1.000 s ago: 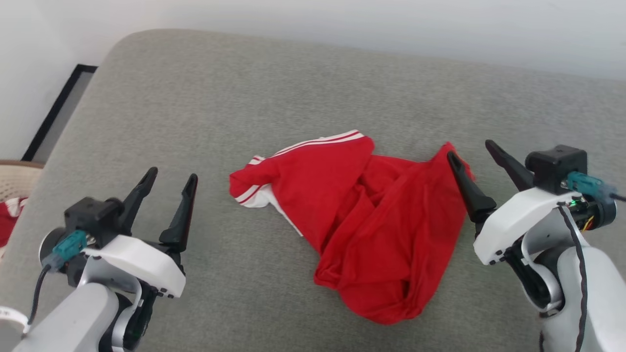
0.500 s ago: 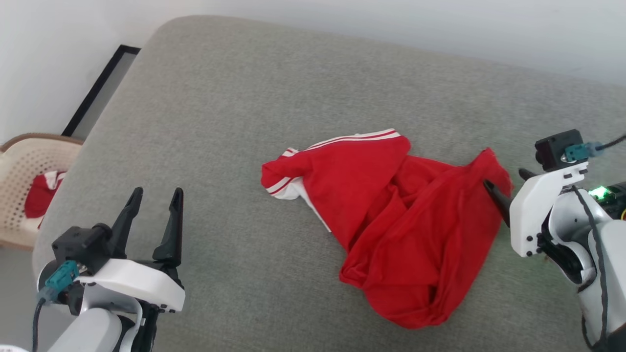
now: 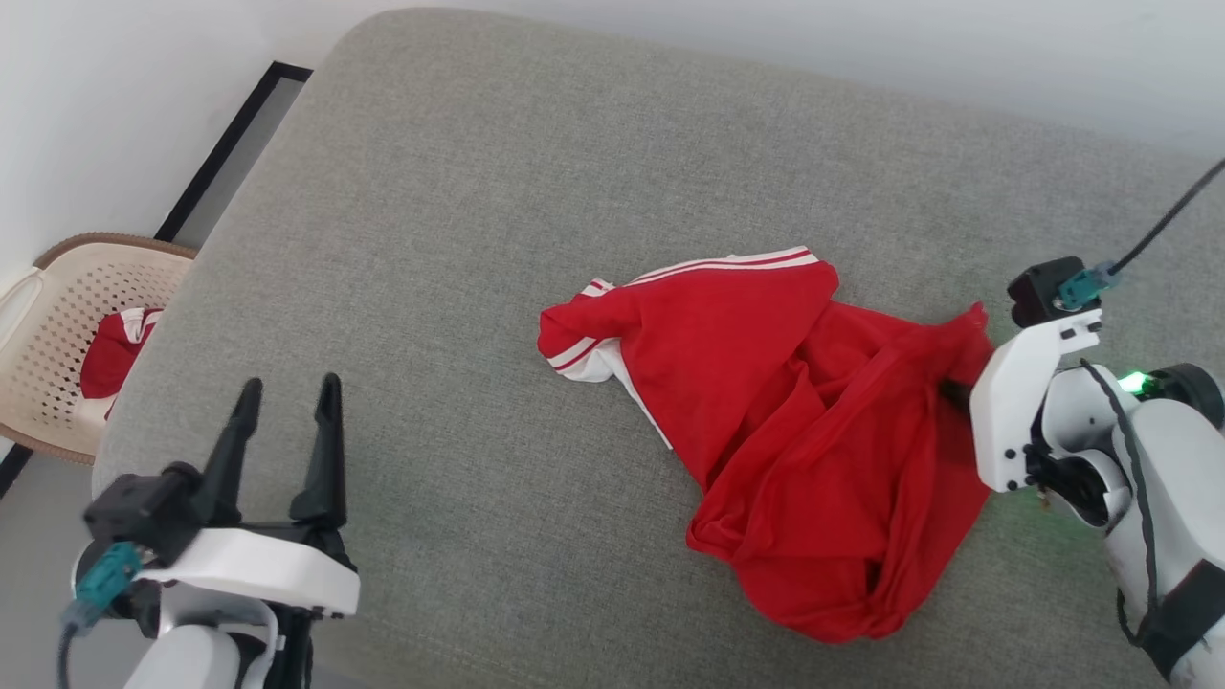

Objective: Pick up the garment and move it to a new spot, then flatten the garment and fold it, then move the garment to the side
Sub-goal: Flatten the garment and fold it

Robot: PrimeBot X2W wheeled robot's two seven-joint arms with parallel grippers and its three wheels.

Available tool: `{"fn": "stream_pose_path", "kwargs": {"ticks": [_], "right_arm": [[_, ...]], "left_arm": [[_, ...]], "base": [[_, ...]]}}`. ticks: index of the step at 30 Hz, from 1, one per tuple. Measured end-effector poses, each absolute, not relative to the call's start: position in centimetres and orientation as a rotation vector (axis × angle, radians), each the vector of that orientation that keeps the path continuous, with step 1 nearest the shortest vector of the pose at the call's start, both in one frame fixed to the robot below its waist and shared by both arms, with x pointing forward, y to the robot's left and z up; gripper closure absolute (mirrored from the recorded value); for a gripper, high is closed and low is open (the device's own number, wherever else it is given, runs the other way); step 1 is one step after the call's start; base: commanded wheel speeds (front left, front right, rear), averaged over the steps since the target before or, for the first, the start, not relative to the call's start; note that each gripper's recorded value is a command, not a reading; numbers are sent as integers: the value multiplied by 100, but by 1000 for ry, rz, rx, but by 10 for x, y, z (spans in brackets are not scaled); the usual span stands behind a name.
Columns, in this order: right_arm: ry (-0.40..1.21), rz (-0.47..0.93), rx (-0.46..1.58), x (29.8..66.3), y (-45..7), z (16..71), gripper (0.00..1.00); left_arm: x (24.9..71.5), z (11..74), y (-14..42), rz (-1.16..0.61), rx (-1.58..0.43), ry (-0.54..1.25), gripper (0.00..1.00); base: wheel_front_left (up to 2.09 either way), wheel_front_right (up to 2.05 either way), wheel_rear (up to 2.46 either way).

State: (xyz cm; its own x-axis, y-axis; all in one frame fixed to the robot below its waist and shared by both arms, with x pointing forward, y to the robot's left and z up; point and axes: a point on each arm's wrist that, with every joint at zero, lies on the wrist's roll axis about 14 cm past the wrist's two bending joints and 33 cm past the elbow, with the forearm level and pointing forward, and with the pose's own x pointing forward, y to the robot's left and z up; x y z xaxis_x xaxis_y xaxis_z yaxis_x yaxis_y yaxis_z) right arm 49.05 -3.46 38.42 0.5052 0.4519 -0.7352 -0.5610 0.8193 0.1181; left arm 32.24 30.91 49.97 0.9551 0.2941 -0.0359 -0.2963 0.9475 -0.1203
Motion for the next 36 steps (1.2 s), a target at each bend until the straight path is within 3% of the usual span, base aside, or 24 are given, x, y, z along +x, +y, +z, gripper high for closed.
{"fn": "stream_pose_path", "kwargs": {"ticks": [6,15,21,27,31,32,33,34,36], "right_arm": [[809,615,-133,495,-43,398,100],[732,549,-134,500,-99,435,100],[774,479,-112,482,-143,438,100],[897,356,-84,437,-200,419,100],[913,306,-13,415,-208,408,100],[921,289,9,406,-206,401,85],[921,289,9,406,-206,401,60],[911,275,16,405,-207,401,0],[884,257,13,407,-208,403,0]], "left_arm": [[320,502,312,320,-143,-16,0],[325,504,306,307,-162,-55,0],[329,501,301,286,-162,-56,0],[335,500,292,254,-163,-58,0],[338,498,289,238,-168,-55,0],[340,495,285,226,-172,-49,0],[340,495,285,226,-172,-49,0],[341,495,284,218,-173,-47,0],[343,494,281,205,-170,-44,0]], "base": [[0,0,0],[0,0,0],[0,0,0],[0,0,0],[0,0,0],[0,0,0],[0,0,0],[0,0,0],[0,0,0]]}}
